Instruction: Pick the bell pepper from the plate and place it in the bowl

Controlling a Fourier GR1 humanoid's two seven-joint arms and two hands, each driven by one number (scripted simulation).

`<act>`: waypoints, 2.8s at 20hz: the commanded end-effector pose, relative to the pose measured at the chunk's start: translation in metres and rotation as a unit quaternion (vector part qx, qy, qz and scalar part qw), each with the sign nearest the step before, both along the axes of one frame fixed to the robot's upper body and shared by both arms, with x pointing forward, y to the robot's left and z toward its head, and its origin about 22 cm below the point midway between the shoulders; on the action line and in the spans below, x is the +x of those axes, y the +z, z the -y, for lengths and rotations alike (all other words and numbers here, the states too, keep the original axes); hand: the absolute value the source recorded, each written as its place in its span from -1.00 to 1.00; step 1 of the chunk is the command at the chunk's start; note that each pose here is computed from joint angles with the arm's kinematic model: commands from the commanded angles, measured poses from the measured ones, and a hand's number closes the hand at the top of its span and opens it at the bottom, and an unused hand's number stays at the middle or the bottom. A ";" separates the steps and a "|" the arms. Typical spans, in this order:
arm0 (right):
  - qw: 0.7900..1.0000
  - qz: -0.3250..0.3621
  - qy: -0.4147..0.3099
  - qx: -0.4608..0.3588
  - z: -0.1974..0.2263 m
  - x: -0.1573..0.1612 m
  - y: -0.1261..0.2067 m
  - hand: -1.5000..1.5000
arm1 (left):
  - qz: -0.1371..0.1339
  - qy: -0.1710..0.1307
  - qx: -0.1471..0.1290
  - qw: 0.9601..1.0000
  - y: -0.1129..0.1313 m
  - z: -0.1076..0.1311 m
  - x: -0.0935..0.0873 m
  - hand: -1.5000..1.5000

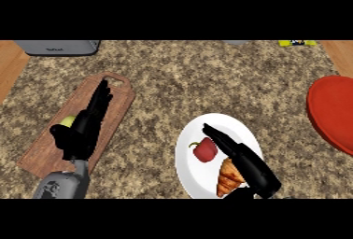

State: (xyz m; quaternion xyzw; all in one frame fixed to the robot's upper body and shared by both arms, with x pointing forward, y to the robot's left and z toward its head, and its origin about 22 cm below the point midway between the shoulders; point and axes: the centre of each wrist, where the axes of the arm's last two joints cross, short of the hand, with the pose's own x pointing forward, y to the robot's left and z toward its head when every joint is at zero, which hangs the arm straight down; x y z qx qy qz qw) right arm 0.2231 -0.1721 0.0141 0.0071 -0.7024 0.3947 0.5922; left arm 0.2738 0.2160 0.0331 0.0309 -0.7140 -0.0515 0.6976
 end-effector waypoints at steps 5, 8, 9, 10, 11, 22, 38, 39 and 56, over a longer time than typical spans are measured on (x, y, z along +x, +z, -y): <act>1.000 -0.005 -0.001 0.014 -0.025 0.023 -0.017 -1.00 | 0.001 -0.004 -0.003 1.000 -0.017 0.000 -0.002 0.00; 1.000 0.002 -0.015 0.004 -0.017 0.011 -0.049 -1.00 | 0.005 -0.003 0.000 1.000 0.007 -0.002 0.020 0.00; 1.000 0.003 -0.015 -0.015 -0.006 0.023 -0.040 -1.00 | -0.005 0.003 -0.002 1.000 -0.001 0.023 0.001 0.00; 0.999 0.010 -0.023 -0.030 -0.022 0.007 -0.047 -1.00 | -0.002 0.005 -0.008 1.000 -0.007 0.002 0.014 0.00; 0.998 0.010 -0.039 -0.048 -0.022 0.023 -0.053 -1.00 | 0.001 0.001 -0.012 1.000 -0.007 0.010 0.002 0.00; 0.997 0.010 -0.014 -0.078 -0.026 0.042 -0.066 -1.00 | -0.002 -0.007 0.001 1.000 -0.010 0.004 0.004 0.00; 0.997 -0.001 0.009 -0.074 0.076 -0.002 -0.063 1.00 | 0.004 0.027 -0.004 1.000 0.001 -0.013 -0.001 0.00; 0.998 -0.032 -0.014 -0.056 0.088 -0.023 -0.075 1.00 | -0.011 0.029 -0.003 1.000 -0.015 -0.009 -0.010 0.00; 0.975 0.200 -0.081 0.046 0.180 -0.115 0.112 1.00 | 0.000 0.015 -0.002 1.000 -0.005 -0.021 -0.008 0.00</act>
